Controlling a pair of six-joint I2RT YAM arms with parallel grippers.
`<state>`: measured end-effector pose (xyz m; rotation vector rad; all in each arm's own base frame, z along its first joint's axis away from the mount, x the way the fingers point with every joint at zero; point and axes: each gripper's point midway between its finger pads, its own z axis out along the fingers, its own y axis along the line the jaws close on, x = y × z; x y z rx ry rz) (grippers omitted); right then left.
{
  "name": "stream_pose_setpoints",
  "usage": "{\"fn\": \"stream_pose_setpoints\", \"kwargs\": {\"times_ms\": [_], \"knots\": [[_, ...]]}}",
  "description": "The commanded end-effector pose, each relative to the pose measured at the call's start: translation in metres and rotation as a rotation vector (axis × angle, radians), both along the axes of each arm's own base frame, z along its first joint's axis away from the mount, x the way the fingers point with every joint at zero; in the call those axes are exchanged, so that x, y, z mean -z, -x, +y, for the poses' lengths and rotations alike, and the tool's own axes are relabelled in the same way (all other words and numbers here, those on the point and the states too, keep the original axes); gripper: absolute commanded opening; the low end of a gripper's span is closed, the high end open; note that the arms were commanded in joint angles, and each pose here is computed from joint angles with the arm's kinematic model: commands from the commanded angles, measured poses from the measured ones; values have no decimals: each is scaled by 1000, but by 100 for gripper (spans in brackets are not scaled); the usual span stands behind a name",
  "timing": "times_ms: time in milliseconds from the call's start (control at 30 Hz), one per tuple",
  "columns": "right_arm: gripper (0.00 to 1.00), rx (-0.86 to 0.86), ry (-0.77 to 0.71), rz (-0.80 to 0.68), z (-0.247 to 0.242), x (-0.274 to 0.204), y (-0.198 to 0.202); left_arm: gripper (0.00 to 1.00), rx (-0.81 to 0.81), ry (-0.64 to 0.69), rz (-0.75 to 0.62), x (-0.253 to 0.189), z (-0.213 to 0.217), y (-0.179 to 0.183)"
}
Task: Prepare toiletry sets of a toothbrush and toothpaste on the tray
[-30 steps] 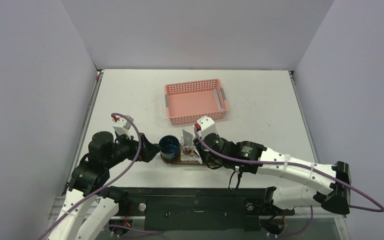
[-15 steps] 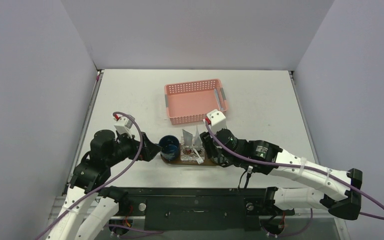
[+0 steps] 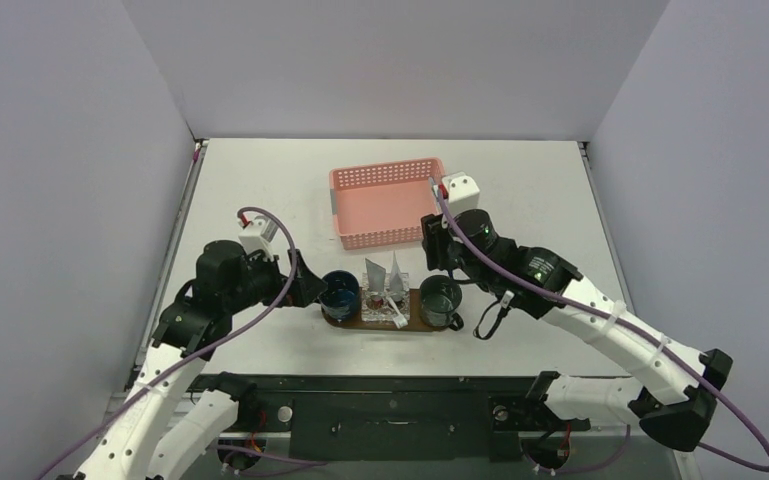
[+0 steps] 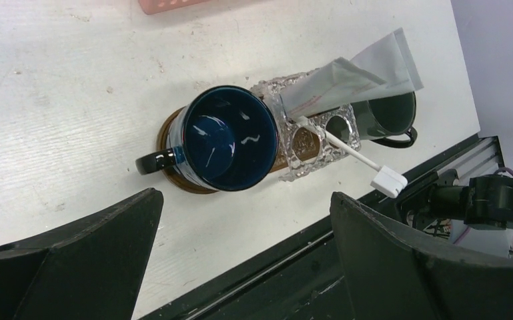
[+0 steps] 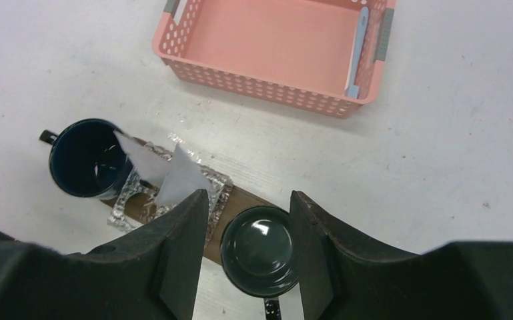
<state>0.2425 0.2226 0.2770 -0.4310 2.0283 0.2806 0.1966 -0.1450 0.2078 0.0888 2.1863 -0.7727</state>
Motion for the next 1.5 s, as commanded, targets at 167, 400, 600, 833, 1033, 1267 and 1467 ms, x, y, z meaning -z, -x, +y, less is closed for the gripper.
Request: {"fn": "stream_pose_setpoints", "kwargs": {"times_ms": [167, 400, 600, 833, 1033, 1267, 1467], "knots": [[44, 33, -40, 49, 12, -7, -63, 96, -59, -18, -105, -40, 0, -39], [44, 91, -9, 120, 14, 20, -113, 96, -77, -45, -84, -31, 2, -45], [45, 128, 40, 171, 17, 48, -153, 96, -85, -68, -36, -11, 4, -43], [44, 169, 108, 216, 19, 78, -192, 96, -98, -85, 10, 22, 8, -38], [45, 252, 146, 225, 7, 97, -216, 96, -92, -88, 19, 26, 7, -39], [44, 391, 149, 218, -42, 99, -243, 96, -87, -103, 42, 33, 7, -39], [44, 410, 147, 262, -64, 114, -256, 96, -87, -108, 41, 34, 8, -39]]}}
